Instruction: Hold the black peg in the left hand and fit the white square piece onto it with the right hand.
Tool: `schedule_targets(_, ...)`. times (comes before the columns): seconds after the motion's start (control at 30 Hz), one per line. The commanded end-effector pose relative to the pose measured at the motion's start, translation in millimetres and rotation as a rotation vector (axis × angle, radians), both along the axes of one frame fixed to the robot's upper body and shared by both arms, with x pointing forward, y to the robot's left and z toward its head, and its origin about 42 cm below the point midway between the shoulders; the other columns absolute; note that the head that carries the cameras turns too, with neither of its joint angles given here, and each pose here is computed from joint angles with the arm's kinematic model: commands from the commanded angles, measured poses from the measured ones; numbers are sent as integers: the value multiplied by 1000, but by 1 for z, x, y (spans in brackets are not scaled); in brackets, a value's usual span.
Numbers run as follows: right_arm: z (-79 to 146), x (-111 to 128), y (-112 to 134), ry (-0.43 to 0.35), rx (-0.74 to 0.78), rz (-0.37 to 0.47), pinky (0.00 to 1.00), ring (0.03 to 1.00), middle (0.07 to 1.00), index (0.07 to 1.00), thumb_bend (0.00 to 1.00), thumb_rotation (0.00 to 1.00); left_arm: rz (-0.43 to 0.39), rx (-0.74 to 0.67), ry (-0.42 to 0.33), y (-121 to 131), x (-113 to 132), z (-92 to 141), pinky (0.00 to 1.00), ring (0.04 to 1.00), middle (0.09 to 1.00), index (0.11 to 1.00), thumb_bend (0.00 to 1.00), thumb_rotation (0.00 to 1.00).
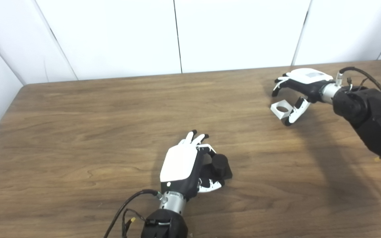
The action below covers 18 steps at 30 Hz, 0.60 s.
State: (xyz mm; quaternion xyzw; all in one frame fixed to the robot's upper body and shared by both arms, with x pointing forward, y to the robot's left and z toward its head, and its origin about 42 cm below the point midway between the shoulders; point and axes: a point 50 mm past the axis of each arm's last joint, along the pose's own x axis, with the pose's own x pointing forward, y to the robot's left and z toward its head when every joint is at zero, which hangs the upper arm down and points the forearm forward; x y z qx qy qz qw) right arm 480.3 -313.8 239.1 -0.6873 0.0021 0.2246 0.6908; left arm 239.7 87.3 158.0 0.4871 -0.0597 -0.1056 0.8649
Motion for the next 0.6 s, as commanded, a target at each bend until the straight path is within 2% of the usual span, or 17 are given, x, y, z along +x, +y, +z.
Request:
schedule_targets(0.0,29,8,0,-71,-26,11,1000,1000,940,742,870,199,-8,0,-5,0,0,0,941,993,907,492,517,68)
schedule_targets(0.57,23,5,-6,-45,-49,6,1000,1000,944,730,863,189,-8,-4,-9,0,1,2,945,992,907,492,517,68)
